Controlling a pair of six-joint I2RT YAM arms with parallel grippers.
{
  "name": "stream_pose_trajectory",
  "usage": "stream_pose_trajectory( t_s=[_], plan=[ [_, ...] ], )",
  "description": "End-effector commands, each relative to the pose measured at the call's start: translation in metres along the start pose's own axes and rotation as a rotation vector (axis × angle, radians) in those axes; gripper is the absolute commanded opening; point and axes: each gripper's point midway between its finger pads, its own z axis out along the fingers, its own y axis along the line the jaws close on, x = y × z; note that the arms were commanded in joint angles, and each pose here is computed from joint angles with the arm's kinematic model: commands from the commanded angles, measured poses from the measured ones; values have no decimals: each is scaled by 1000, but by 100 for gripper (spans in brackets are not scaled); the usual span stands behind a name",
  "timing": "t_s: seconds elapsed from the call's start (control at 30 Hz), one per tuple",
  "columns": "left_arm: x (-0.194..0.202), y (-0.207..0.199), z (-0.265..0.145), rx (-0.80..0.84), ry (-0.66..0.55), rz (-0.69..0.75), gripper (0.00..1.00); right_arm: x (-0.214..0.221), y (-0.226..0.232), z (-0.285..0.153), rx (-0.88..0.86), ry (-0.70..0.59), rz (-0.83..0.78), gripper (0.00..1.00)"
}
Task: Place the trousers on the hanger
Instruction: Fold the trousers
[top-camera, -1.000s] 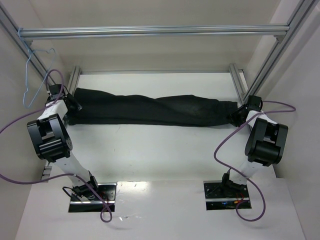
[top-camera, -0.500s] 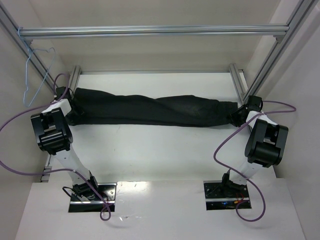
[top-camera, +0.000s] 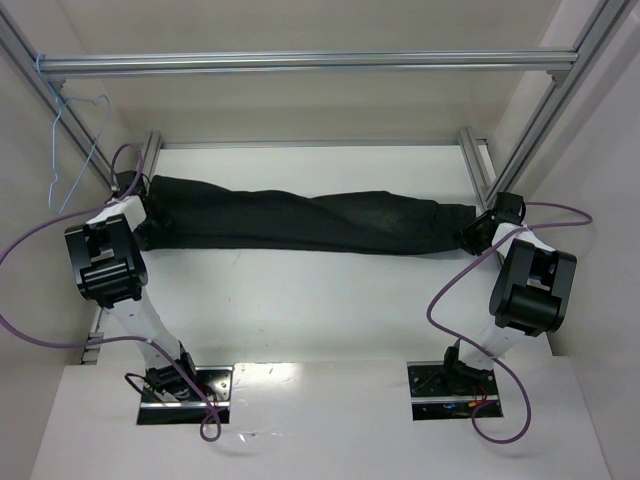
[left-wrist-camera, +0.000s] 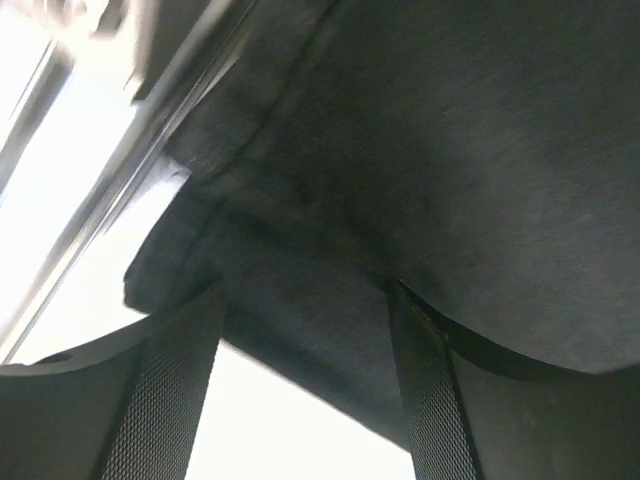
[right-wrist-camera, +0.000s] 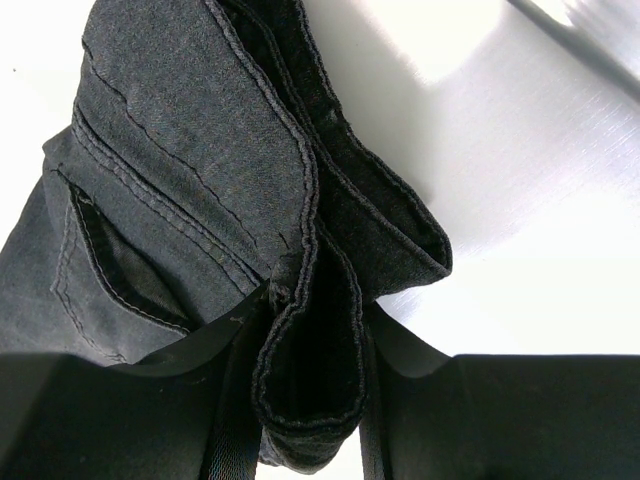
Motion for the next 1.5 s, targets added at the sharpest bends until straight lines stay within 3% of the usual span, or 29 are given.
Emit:
stream_pose_trajectory(
  t_s=[0.0, 0.4, 0.5, 0.53, 0.57, 0.6, 0.87, 1.07, 1.1, 1.13, 1.2, 1.3, 1.47],
  plan=[
    [-89, -27, -17, 64, -293, -8, 74, -13, 5, -9, -15, -67, -33, 38],
    [-94, -34, 16, 33, -218, -15, 75, -14, 7, -12, -27, -69, -63, 38],
    [-93, -33, 25, 23, -220, -16, 61, -14, 7, -12, -27, -69, -72, 38],
    [-98, -35, 25, 25, -224, -17, 52, -14, 6, -12, -27, -69, -81, 38],
    [-101, -36, 23, 28, -233, -18, 35, -12, 5, -13, -27, -69, -81, 38],
    [-94, -34, 27, 18, -208, -14, 29, -14, 4, -13, -18, -75, -81, 38],
    [-75, -29, 26, 25, -176, 1, 0, -14, 1, -14, -4, -88, -62, 33],
    [-75, -26, 18, 18, -185, -11, 3, -11, -2, -13, 2, -81, -50, 33],
    [-75, -26, 18, 18, -185, -11, 12, -12, -3, -13, 9, -86, -49, 33],
    [-75, -26, 18, 18, -185, -11, 40, -9, -6, -12, 15, -79, -48, 33],
    [-74, -27, 17, 16, -173, -35, 57, -9, -14, -14, 56, -86, -45, 33],
    [-70, -30, 15, 33, -149, -43, 63, -35, -41, -28, 219, -172, 5, 25],
    [-67, -43, 7, 109, -129, -58, 72, -67, -52, -48, 210, -243, 108, 18]
  ],
)
